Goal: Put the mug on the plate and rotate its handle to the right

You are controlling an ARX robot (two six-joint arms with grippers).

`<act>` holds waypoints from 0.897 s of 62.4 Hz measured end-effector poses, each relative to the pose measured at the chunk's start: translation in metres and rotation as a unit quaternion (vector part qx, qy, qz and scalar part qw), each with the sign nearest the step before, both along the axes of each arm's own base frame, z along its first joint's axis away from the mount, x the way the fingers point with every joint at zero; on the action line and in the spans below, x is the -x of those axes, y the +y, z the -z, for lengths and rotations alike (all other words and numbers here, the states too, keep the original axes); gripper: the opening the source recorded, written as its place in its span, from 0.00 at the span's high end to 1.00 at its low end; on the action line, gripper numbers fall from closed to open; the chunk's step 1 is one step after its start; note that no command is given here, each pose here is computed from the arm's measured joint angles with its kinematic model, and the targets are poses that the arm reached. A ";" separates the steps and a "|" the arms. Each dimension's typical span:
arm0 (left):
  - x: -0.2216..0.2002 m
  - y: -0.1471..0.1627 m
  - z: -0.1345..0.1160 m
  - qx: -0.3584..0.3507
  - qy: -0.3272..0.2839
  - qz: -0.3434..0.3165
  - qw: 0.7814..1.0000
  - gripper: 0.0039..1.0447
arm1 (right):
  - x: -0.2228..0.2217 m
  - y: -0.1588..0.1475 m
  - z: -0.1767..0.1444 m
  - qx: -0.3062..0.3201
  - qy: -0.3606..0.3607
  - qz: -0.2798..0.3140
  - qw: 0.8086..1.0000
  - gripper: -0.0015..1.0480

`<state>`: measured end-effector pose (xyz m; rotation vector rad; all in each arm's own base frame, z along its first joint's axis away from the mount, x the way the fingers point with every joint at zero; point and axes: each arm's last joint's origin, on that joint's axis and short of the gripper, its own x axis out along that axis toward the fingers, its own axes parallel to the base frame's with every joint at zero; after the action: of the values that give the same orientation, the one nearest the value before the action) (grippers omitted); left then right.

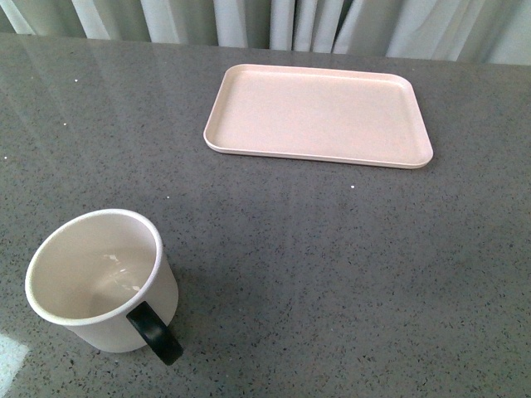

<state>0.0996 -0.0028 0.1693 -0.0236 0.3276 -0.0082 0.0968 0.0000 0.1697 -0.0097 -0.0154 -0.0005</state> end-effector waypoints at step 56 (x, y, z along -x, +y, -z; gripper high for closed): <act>-0.095 -0.048 0.011 -0.044 0.221 0.130 0.966 0.09 | 0.000 0.000 0.000 0.000 0.000 0.000 1.000 0.09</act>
<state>0.1951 -0.0506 0.1584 0.1083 0.7754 -0.2528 0.0968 0.0000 0.1697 -0.0097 -0.0154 -0.0001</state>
